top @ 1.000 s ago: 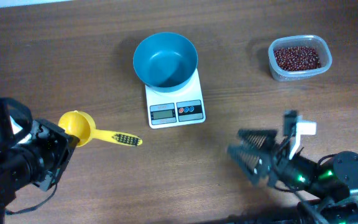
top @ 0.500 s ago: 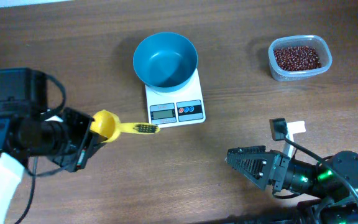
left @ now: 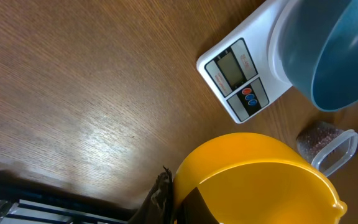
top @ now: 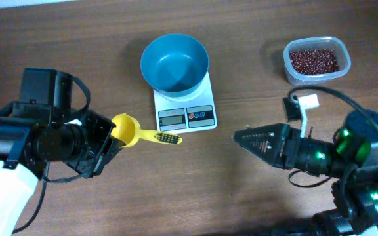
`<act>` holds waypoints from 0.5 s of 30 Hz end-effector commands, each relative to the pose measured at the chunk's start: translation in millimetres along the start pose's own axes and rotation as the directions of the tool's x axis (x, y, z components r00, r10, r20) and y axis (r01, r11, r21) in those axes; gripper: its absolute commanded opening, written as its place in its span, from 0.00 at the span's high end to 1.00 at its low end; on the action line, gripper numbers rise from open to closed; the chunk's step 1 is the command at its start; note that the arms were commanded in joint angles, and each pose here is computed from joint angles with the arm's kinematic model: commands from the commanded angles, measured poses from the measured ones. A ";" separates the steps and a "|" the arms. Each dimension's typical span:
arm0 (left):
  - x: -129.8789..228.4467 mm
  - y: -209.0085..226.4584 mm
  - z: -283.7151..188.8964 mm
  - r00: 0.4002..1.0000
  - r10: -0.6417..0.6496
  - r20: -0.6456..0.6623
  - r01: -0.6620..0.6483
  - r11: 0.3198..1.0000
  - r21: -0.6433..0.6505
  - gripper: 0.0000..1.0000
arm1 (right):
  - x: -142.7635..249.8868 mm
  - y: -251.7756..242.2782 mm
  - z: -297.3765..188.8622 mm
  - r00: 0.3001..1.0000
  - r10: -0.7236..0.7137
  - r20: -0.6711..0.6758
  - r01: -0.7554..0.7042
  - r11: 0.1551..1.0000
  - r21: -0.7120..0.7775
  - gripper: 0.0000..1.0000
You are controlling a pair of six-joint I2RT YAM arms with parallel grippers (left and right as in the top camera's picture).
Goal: Scoop item into bowl and weigh 50g on scale
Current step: 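Grasp the scoop handle with the right gripper beside the left gripper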
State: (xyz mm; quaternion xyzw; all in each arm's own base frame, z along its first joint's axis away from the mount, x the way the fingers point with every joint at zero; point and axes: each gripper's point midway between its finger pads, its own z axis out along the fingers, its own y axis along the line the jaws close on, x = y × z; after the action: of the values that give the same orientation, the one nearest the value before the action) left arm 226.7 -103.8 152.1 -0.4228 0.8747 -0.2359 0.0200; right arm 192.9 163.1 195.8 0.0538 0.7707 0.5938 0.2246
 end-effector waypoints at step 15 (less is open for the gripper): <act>4.8 -2.5 1.5 1.000 -0.006 0.001 0.006 1.000 -0.008 1.00 | 20.4 61.4 111.9 0.981 -0.195 0.013 0.195 0.981 -0.011 0.32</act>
State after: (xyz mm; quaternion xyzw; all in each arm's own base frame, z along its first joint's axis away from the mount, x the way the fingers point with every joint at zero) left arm 227.4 -104.0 151.9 -0.4312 0.8708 -0.2352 0.0195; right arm 204.1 277.6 215.2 -0.0238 0.7796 0.5636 0.2720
